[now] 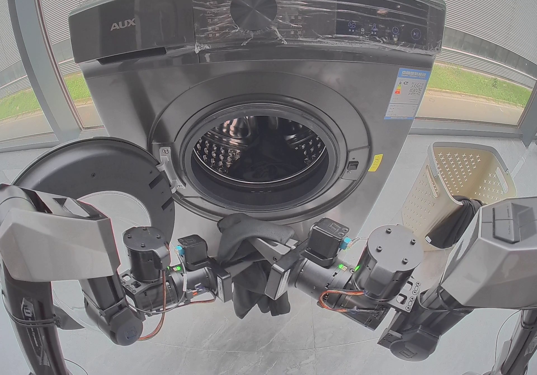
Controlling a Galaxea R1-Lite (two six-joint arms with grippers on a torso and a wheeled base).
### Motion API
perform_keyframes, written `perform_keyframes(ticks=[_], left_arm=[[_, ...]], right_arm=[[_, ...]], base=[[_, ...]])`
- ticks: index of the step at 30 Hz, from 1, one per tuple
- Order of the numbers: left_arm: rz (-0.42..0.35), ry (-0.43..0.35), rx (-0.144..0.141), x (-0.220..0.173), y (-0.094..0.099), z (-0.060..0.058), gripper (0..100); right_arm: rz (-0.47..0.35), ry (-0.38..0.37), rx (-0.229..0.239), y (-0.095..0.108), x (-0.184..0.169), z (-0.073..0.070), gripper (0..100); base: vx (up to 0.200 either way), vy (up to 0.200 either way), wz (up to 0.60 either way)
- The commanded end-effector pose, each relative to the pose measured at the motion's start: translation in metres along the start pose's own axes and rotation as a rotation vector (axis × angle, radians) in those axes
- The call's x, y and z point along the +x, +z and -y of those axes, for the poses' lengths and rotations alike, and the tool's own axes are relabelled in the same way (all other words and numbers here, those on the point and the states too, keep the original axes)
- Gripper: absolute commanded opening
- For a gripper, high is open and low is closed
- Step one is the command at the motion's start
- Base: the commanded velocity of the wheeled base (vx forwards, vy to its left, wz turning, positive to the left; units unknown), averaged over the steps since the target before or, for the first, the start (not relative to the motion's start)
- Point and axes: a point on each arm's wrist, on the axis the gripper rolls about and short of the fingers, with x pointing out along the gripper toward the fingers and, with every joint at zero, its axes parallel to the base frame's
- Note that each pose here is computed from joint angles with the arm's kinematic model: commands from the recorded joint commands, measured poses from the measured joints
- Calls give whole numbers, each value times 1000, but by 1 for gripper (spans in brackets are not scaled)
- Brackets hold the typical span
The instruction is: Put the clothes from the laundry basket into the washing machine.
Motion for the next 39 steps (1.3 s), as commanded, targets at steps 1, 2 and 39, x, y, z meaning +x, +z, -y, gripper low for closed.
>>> perform_keyframes(ticks=[1, 2, 39], left_arm=[[87, 60, 11, -10, 22, -12, 0], [94, 64, 13, -11, 24, -13, 0], [252, 233, 23, -38, 64, 2, 0]], right_arm=[[-34, -36, -4, -6, -7, 7, 0], [-42, -37, -4, -8, -8, 8, 0], [-301, -304, 24, -16, -112, 76, 100]], base=[[0, 0, 0], [0, 0, 0], [0, 0, 0]])
